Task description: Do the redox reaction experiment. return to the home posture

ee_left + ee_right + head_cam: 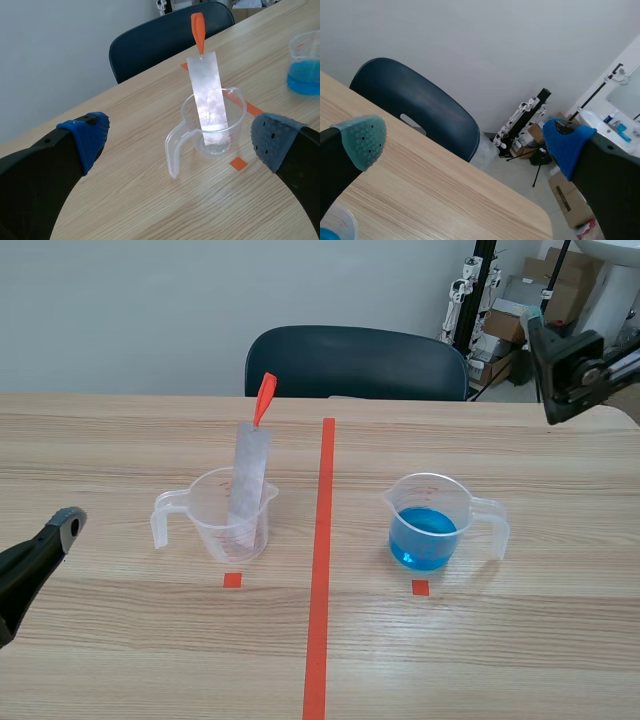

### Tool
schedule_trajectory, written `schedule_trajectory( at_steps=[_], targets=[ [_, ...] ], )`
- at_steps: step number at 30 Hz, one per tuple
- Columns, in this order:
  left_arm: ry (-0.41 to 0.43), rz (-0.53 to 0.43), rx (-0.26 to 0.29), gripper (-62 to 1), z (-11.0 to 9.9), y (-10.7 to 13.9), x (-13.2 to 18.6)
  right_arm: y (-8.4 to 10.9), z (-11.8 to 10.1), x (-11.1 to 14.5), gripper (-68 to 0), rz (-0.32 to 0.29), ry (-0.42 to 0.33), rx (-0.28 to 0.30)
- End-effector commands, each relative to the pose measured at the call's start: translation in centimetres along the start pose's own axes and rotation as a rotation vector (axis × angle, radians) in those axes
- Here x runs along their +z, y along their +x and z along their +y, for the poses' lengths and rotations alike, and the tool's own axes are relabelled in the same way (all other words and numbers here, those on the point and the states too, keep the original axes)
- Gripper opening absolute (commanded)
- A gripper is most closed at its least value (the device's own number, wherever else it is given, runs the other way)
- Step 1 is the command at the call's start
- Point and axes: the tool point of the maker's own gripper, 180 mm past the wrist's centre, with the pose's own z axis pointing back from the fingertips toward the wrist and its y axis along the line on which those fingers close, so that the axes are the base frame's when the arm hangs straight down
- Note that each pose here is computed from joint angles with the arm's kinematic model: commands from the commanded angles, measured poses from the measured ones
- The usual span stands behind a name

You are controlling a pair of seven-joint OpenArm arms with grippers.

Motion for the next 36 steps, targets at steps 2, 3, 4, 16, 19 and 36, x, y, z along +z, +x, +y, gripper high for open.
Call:
schedule_trajectory(
  at_steps=[2, 3, 4, 16, 19, 36],
  targets=[
    [-0.024, -0.031, -0.012, -1.3, -0.2, 1.6, 0.0, 1.2, -0.8, 0.5, 0.4, -0.035, -0.052, 0.008],
    [-0.033, -0.028, -0.019, -1.3, -0.3, 1.7, 0.1, 1.2, -0.9, 0.8, 0.4, -0.036, -0.065, 0.008],
    [-0.041, -0.023, -0.025, -1.3, -0.4, 1.8, 0.2, 1.1, -0.8, 1.1, 0.4, -0.037, -0.074, 0.008],
    [-0.129, -0.006, -0.063, -1.3, -1.3, 2.9, 0.9, 0.3, 2.1, 4.4, 0.4, -0.046, -0.037, 0.036],
    [-0.142, -0.009, -0.067, -1.3, -1.4, 3.3, 0.9, 0.5, 2.4, 4.7, 0.4, -0.044, -0.031, 0.030],
    [-0.146, -0.019, -0.068, -1.3, -1.5, 3.5, 0.9, 1.5, 4.9, 7.2, 0.4, -0.033, 0.044, -0.016]
  ],
)
